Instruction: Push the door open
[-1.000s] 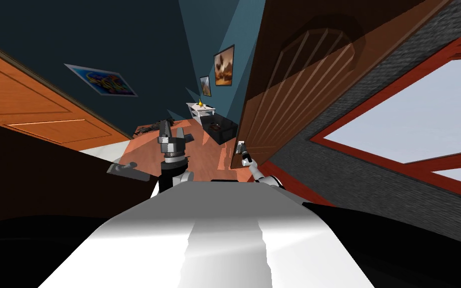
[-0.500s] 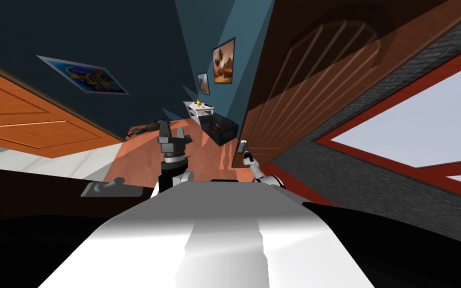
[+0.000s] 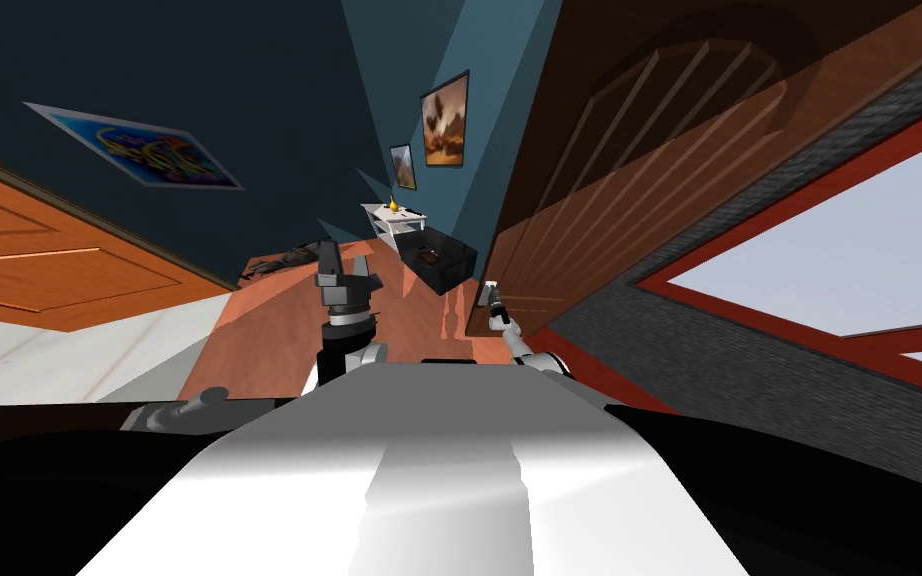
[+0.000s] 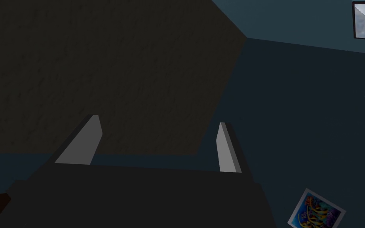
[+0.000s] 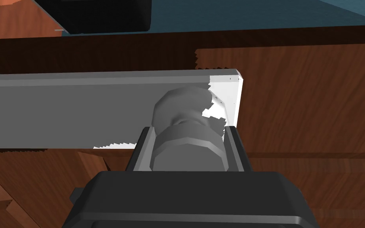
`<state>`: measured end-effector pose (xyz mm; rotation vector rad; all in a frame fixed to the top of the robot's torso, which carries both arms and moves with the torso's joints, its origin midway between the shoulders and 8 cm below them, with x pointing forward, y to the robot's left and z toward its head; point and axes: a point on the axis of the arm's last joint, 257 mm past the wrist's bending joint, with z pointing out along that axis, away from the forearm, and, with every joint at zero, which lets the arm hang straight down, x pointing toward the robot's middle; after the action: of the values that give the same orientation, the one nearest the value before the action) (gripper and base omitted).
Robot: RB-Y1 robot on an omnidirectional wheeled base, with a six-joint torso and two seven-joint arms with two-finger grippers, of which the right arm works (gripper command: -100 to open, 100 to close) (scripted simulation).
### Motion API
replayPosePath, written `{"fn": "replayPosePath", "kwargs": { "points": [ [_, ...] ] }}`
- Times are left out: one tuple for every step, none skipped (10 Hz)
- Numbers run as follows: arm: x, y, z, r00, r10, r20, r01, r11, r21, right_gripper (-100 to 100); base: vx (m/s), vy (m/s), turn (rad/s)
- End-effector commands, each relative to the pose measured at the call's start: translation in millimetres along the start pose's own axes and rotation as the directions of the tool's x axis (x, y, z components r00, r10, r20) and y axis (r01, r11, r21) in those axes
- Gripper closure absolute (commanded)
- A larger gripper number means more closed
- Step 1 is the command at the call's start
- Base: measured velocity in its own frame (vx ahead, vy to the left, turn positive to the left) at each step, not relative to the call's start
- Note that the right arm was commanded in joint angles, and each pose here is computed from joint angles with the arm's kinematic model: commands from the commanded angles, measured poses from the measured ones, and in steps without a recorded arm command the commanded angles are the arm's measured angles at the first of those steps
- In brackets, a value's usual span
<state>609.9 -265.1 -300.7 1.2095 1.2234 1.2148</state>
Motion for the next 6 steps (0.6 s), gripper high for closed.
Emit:
{"fn": "replayPosePath", "kwargs": {
  "points": [
    [-8.0, 2.5, 0.8, 1.0, -0.001, 0.015, 0.001, 1.0, -0.004, 100, 0.171, 0.086, -0.063],
    [-14.5, 2.6, 0.5, 1.0, -0.001, 0.027, 0.001, 1.0, -0.005, 100, 0.171, 0.093, -0.042],
    [-21.8, 2.8, 0.2, 0.999, -0.001, 0.041, 0.001, 1.0, -0.005, 100, 0.191, 0.085, -0.053],
    [-29.8, 3.0, -0.3, 0.998, -0.001, 0.056, 0.001, 1.0, -0.005, 100, 0.215, 0.125, -0.063],
    [-37.9, 3.3, -0.9, 0.997, -0.001, 0.071, 0.001, 1.0, -0.006, 100, 0.183, 0.17, -0.073],
    [-46.0, 3.5, -1.6, 0.996, 0.0, 0.086, 0.001, 1.0, -0.006, 100, 0.18, 0.159, -0.1]
  ]
}}
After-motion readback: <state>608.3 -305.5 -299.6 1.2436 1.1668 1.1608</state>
